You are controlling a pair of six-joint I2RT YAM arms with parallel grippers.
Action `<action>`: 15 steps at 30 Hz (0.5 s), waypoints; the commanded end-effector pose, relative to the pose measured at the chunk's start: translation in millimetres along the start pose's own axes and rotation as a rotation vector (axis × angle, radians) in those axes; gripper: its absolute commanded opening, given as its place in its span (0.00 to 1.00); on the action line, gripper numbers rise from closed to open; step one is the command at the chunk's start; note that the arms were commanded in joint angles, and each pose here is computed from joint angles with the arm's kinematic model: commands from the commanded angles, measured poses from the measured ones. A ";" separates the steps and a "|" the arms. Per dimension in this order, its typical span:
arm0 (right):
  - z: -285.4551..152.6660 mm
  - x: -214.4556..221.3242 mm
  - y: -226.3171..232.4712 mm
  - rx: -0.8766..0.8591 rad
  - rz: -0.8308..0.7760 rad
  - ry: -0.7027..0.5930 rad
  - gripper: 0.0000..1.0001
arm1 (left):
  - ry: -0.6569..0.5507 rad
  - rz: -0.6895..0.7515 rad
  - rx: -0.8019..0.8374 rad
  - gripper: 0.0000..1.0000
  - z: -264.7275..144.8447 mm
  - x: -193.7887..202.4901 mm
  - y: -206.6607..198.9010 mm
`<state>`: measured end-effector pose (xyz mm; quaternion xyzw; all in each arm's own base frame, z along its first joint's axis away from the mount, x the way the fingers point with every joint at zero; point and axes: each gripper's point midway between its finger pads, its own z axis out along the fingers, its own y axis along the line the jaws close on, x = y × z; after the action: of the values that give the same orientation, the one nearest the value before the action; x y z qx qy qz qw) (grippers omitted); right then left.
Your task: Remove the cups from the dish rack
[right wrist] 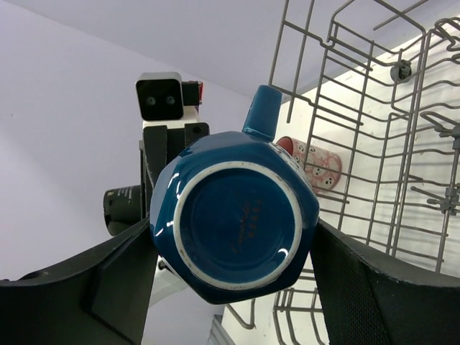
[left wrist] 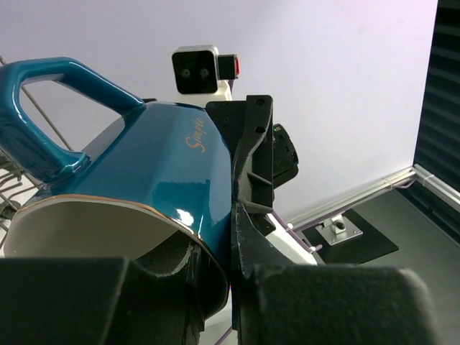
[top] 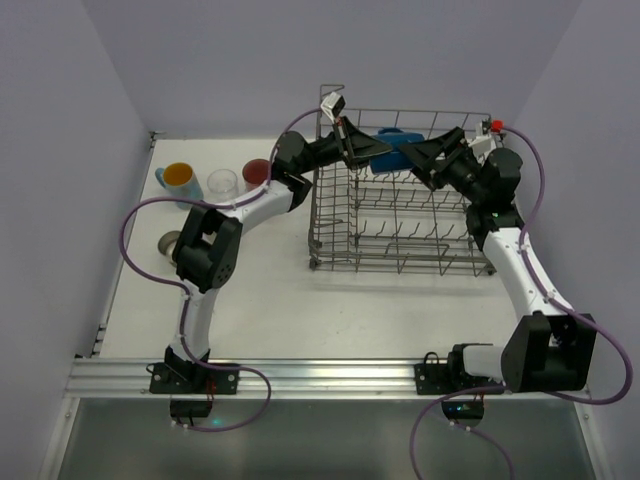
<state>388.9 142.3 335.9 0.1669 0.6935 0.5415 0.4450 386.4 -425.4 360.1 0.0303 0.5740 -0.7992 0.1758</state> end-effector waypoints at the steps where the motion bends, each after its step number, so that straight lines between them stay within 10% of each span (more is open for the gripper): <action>1: -16.2 4.9 55.1 -0.178 -0.159 0.016 0.72 | -0.023 0.081 0.040 0.00 5.0 -1.0 -34.7; 4: -20.9 4.1 60.8 -0.179 -0.181 0.008 0.99 | -0.010 0.078 0.060 0.00 2.9 2.9 -40.5; 15: -48.0 12.3 66.2 -0.129 -0.252 0.000 0.99 | -0.007 0.104 0.060 0.00 4.8 -2.5 -48.0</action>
<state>353.8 141.4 355.0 0.1166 0.6992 0.5204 0.4762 379.8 -424.2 370.5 0.0362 0.5685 -0.8018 0.1806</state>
